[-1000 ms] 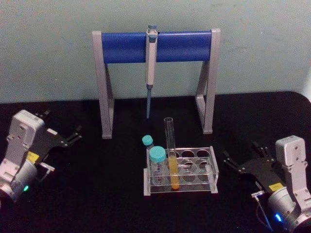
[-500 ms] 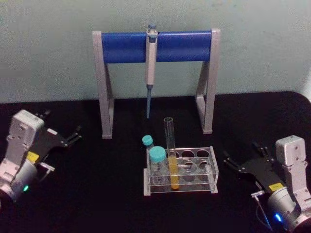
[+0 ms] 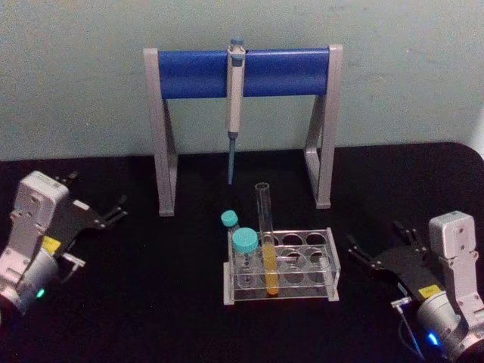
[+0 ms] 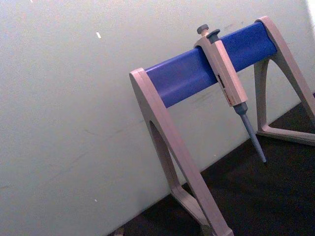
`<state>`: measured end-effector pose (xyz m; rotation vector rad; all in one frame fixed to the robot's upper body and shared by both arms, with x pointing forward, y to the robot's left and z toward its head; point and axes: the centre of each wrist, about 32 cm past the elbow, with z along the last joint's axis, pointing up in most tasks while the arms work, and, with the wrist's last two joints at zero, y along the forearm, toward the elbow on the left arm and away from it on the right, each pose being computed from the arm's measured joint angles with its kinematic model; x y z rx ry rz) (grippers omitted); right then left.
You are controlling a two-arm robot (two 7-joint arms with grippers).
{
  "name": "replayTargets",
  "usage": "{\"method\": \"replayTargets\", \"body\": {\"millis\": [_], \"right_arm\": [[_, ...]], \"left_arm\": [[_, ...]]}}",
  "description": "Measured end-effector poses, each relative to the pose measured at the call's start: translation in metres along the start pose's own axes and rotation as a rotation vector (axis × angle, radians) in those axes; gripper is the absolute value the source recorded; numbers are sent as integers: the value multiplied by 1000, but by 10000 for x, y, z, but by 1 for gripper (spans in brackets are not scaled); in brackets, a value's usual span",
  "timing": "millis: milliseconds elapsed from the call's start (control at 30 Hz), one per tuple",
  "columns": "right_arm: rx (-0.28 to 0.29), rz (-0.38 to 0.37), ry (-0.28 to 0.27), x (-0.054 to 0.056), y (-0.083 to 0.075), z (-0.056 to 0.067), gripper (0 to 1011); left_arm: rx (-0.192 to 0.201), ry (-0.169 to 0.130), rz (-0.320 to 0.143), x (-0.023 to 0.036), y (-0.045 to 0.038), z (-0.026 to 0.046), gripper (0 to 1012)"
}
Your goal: Pick up the test tube from the test tube rack, shake it, then place it back into the test tube rack.
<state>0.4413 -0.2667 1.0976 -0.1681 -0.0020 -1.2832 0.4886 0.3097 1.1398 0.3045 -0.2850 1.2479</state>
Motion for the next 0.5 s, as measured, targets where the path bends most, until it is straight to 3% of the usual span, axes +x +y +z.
{"method": "replayTargets", "body": {"millis": [500], "right_arm": [[0, 0, 0, 0, 0, 0, 1000]], "left_arm": [[0, 0, 0, 0, 0, 0, 1001]]}}
